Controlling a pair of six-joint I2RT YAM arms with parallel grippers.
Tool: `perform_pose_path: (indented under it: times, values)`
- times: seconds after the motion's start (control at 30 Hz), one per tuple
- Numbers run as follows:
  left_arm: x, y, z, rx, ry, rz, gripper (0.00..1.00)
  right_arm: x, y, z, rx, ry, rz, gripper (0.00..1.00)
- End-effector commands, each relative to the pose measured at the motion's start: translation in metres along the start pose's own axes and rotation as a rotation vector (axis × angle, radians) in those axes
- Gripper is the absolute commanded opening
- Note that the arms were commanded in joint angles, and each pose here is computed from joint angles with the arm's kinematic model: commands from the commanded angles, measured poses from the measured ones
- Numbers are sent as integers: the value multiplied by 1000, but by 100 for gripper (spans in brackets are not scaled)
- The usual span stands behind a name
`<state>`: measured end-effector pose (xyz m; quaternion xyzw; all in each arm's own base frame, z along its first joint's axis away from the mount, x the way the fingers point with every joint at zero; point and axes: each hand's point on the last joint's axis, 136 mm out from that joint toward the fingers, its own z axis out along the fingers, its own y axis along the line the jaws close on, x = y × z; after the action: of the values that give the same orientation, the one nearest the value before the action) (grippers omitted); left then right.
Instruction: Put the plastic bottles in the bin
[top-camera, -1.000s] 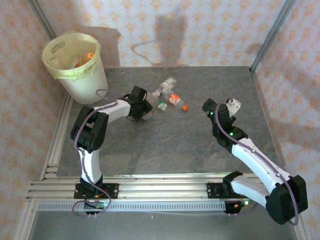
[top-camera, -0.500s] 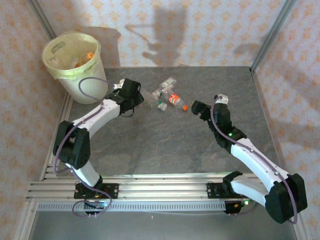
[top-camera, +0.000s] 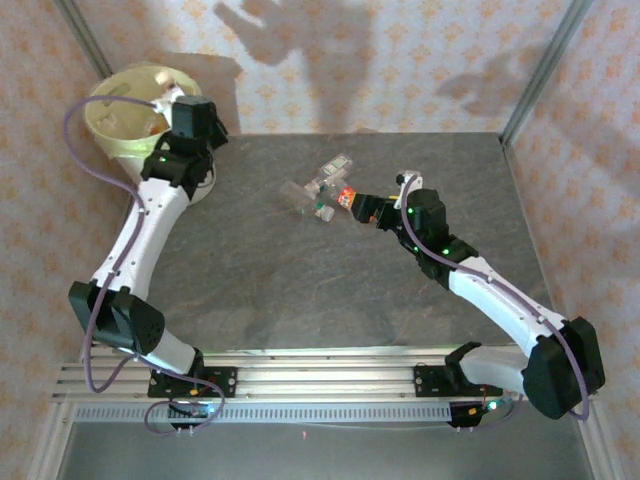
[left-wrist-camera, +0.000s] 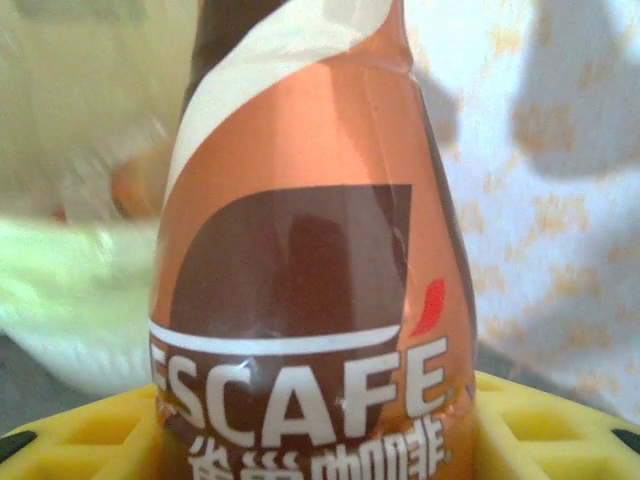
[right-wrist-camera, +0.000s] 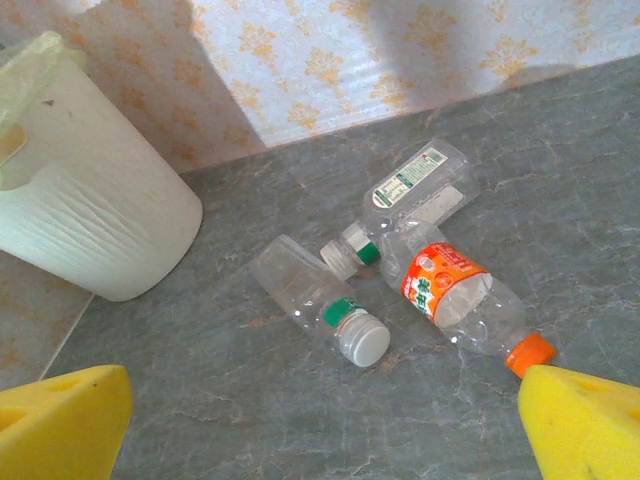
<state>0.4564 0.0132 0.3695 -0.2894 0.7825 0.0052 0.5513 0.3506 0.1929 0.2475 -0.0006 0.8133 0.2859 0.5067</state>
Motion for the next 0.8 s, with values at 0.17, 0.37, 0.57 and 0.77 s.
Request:
perform_pose_path:
  times: [0.17, 0.37, 0.57, 0.77]
  values:
    - [-73, 31, 7, -94, -154, -28, 59, -19, 0, -11, 26, -94, -8, 99]
    - [-98, 50, 22, -150, -252, -120, 60, -11, -14, -16, 77, -93, 5, 99]
    - [-113, 67, 47, -207, -295, -165, 60, -9, -16, -24, 84, -94, -8, 99]
    - [-100, 81, 81, -280, -217, -209, 78, -7, -19, -26, 96, -100, -12, 99]
